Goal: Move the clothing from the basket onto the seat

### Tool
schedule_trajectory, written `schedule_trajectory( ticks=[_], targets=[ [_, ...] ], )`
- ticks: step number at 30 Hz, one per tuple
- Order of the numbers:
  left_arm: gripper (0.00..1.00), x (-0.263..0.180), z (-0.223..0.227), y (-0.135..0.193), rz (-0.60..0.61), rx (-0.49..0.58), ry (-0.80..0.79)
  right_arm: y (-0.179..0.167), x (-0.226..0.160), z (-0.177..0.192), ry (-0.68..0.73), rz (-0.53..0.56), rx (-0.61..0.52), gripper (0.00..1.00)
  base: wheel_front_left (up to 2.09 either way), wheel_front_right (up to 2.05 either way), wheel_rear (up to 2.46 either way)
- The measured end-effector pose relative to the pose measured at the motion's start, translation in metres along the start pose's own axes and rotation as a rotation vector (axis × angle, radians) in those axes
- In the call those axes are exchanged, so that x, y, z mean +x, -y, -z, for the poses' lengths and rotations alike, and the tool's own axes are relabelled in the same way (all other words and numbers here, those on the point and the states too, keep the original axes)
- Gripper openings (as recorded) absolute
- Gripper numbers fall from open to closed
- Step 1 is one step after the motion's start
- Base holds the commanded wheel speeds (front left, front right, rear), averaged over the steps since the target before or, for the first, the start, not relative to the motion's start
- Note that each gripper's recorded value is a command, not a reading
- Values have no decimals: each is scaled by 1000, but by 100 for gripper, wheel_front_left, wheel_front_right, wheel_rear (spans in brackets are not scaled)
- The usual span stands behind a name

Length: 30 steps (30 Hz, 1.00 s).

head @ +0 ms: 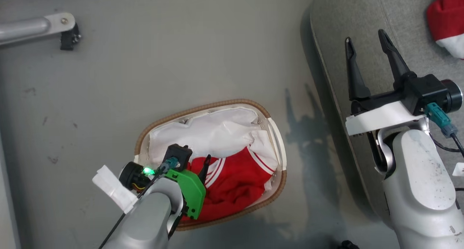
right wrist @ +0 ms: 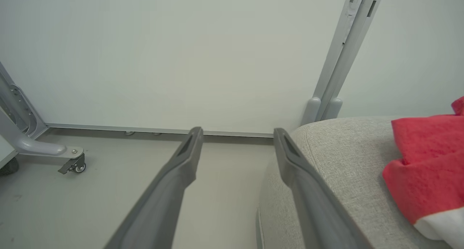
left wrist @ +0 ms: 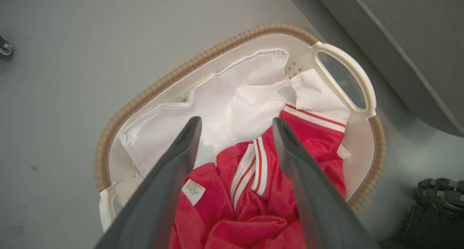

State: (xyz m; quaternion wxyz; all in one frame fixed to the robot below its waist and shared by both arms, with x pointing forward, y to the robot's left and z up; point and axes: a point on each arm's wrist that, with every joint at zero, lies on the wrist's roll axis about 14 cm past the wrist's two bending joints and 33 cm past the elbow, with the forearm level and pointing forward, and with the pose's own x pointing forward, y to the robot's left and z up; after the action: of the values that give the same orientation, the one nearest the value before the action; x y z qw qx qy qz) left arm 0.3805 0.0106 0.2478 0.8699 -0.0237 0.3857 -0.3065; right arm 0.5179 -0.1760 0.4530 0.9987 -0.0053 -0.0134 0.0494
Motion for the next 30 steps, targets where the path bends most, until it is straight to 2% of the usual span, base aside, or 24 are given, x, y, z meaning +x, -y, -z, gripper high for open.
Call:
schedule_trajectory(
  ticks=[11,26,27,28,30],
  targets=[
    [100,42,95,38,251,108,-367,7,22,45,-43,-16,-38,100,0,0,0],
    [100,78,150,46,383,102,-499,21,37,79,-66,-14,-69,100,0,0,0],
    [94,80,152,47,389,99,-503,22,36,83,-73,-13,-70,100,0,0,0],
    [66,82,153,48,392,92,-505,23,36,85,-79,-13,-72,100,0,0,0],
    [22,85,155,48,397,85,-510,24,36,89,-86,-14,-76,100,0,0,0]
  ],
)
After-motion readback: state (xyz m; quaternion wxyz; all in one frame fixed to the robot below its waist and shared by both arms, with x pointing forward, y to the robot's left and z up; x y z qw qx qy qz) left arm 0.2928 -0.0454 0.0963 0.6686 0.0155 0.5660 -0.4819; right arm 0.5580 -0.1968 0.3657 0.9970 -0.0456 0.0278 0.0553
